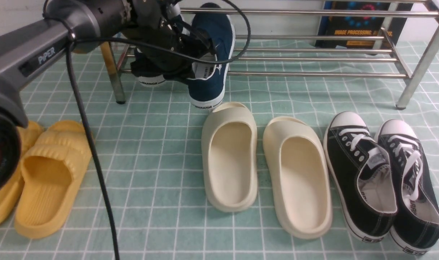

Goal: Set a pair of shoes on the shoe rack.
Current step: Use the left arm to put a shoe into the shoe rack

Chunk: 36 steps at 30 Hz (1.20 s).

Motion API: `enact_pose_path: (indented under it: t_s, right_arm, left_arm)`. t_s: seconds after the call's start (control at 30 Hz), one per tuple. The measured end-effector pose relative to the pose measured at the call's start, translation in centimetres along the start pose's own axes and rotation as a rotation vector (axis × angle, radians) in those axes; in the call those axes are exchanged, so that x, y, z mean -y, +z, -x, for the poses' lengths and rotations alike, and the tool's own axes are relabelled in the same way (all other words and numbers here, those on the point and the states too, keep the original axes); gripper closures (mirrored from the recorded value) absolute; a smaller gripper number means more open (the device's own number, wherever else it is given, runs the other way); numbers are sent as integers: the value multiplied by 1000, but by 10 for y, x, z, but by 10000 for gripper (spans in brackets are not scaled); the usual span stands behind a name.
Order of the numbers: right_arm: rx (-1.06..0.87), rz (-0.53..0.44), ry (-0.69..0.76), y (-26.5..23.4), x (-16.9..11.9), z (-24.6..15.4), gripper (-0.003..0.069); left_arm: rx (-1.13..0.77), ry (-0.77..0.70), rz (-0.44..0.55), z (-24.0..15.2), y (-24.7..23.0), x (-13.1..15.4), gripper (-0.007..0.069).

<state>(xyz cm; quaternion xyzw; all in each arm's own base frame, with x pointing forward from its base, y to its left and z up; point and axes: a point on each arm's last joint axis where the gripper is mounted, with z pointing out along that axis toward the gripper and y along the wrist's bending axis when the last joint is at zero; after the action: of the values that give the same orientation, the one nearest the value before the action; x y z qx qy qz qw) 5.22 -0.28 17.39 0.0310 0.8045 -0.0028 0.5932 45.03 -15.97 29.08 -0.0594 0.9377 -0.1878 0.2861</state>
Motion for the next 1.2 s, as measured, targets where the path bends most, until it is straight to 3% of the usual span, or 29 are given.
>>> enact_pose_path:
  t_s: [0.33,0.83,1.07,1.2]
  right_arm:
    - [0,0,0,0,0,0,420]
    - [0,0,0,0,0,0,420]
    - [0,0,0,0,0,0,420]
    - [0,0,0,0,0,0,420]
  left_arm:
    - [46,-94,21,44,24,-37,629]
    - [92,-59,-28,48,34,-34,608]
    - [133,-58,-41,52,32,-32,498]
    - [152,-62,-53,55,31,-31,392]
